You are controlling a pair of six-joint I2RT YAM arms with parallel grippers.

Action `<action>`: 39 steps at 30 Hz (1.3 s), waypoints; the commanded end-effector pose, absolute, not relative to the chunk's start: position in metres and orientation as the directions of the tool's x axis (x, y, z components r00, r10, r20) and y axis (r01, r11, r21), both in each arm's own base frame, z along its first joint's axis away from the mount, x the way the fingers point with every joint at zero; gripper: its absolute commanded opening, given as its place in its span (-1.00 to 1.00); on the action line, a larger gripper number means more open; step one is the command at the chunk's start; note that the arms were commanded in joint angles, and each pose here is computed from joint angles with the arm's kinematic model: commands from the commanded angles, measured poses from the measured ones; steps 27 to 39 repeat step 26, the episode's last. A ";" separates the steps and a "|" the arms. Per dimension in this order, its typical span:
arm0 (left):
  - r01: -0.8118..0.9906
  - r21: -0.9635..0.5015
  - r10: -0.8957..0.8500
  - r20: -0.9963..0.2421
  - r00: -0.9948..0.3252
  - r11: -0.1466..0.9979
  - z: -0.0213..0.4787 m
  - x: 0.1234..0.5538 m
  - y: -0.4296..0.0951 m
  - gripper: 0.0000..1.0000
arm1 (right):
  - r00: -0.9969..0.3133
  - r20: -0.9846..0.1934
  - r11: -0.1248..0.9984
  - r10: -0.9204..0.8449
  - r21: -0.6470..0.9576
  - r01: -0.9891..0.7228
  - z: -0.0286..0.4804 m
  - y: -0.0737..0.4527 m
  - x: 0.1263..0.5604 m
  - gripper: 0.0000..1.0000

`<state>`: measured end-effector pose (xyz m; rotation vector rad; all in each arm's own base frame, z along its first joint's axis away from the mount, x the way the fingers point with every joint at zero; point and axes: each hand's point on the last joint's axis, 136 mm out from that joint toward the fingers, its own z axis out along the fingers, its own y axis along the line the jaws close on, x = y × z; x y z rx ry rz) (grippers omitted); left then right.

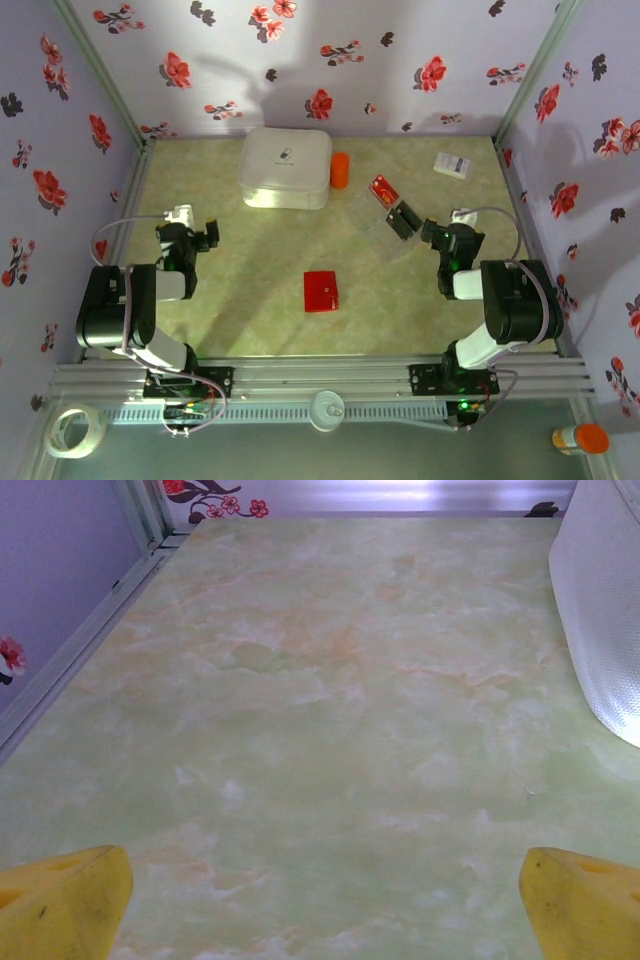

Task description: Put the credit cards into the card holder

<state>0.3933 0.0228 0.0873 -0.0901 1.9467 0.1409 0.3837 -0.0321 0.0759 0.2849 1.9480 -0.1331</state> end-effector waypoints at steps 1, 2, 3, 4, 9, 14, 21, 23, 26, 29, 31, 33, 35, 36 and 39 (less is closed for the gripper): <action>-0.131 0.050 0.001 -0.938 -0.347 0.990 0.094 0.398 0.025 1.00 | -0.330 -0.937 0.964 0.116 0.027 0.263 0.088 -0.033 0.391 0.99; -0.132 0.051 0.002 -0.938 -0.348 0.990 0.094 0.398 0.025 1.00 | -0.330 -0.937 0.964 0.117 0.027 0.265 0.088 -0.033 0.391 0.99; -0.132 0.050 0.001 -0.939 -0.345 0.990 0.094 0.398 0.025 1.00 | -0.330 -0.937 0.964 0.116 0.027 0.263 0.088 -0.033 0.391 0.99; -0.135 0.052 0.003 -0.940 -0.341 0.990 0.095 0.397 0.025 1.00 | -0.329 -0.937 0.964 0.116 0.028 0.263 0.089 -0.033 0.391 0.99; -0.152 0.058 0.003 -0.942 -0.337 0.987 0.095 0.396 0.027 1.00 | -0.328 -0.938 0.964 0.116 0.027 0.264 0.089 -0.033 0.391 0.99; -0.152 0.058 0.003 -0.942 -0.336 0.987 0.096 0.396 0.027 1.00 | -0.330 -0.937 0.964 0.116 0.027 0.263 0.088 -0.033 0.391 0.99; -0.152 0.058 0.003 -0.942 -0.335 0.987 0.096 0.396 0.027 1.00 | -0.341 -0.933 0.965 0.118 0.027 0.259 0.087 -0.032 0.394 0.99; -0.152 0.058 0.004 -0.942 -0.336 0.987 0.096 0.396 0.027 1.00 | -0.341 -0.932 0.966 0.122 0.032 0.257 0.087 -0.033 0.394 0.99; -0.152 0.058 0.003 -0.942 -0.335 0.987 0.096 0.396 0.027 1.00 | -0.332 -0.936 0.967 0.121 0.036 0.251 0.088 -0.032 0.391 0.99; -0.152 0.058 0.003 -0.942 -0.335 0.987 0.096 0.396 0.027 1.00 | -0.332 -0.936 0.967 0.121 0.036 0.251 0.088 -0.032 0.391 0.99; -0.152 0.058 0.003 -0.942 -0.335 0.987 0.096 0.396 0.027 1.00 | -0.332 -0.936 0.967 0.121 0.036 0.251 0.088 -0.032 0.391 0.99; -0.152 0.058 0.003 -0.942 -0.335 0.987 0.096 0.396 0.027 1.00 | -0.332 -0.936 0.967 0.121 0.036 0.251 0.088 -0.032 0.391 0.99; -0.152 0.058 0.003 -0.942 -0.335 0.987 0.096 0.396 0.027 1.00 | -0.332 -0.936 0.967 0.121 0.036 0.251 0.088 -0.032 0.391 0.99; -0.152 0.058 0.003 -0.942 -0.335 0.987 0.096 0.396 0.027 1.00 | -0.332 -0.936 0.967 0.121 0.036 0.251 0.088 -0.032 0.391 0.99; -0.152 0.058 0.003 -0.942 -0.335 0.987 0.096 0.396 0.027 1.00 | -0.332 -0.936 0.967 0.121 0.036 0.251 0.088 -0.032 0.391 0.99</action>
